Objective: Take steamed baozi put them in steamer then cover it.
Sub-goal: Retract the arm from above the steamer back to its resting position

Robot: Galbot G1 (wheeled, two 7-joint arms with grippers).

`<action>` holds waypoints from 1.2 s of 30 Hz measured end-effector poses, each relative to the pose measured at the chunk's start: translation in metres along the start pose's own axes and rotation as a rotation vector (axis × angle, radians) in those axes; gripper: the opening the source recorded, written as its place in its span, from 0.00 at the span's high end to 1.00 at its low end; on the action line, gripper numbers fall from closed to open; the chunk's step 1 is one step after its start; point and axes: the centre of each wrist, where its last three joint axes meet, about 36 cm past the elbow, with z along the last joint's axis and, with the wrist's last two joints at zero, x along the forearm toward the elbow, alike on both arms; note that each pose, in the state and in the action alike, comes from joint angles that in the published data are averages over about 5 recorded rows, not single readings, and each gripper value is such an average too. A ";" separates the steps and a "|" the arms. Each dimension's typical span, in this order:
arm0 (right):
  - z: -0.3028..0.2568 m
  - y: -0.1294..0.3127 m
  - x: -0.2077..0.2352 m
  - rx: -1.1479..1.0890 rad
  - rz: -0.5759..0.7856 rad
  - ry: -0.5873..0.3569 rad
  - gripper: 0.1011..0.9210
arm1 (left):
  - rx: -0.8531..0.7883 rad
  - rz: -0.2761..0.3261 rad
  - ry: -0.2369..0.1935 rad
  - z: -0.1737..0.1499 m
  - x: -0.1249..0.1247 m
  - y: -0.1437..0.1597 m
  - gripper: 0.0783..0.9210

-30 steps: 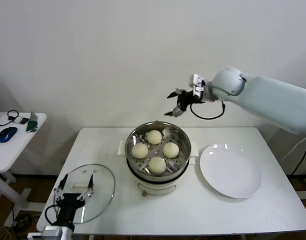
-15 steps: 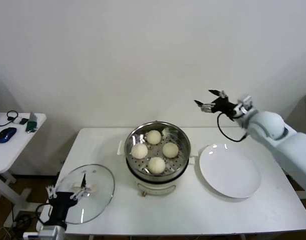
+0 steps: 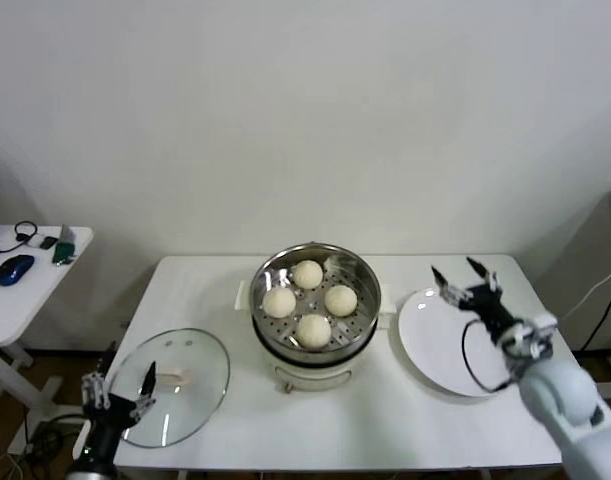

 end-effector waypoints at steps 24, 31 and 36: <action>0.085 0.081 0.109 -0.151 0.103 -0.040 0.12 | -0.535 0.063 0.027 0.033 -0.023 -0.062 0.12; 0.089 0.086 0.118 -0.159 0.116 -0.043 0.12 | -0.559 0.085 0.037 0.040 -0.027 -0.075 0.12; 0.091 0.089 0.122 -0.164 0.125 -0.045 0.12 | -0.567 0.097 0.044 0.043 -0.028 -0.082 0.12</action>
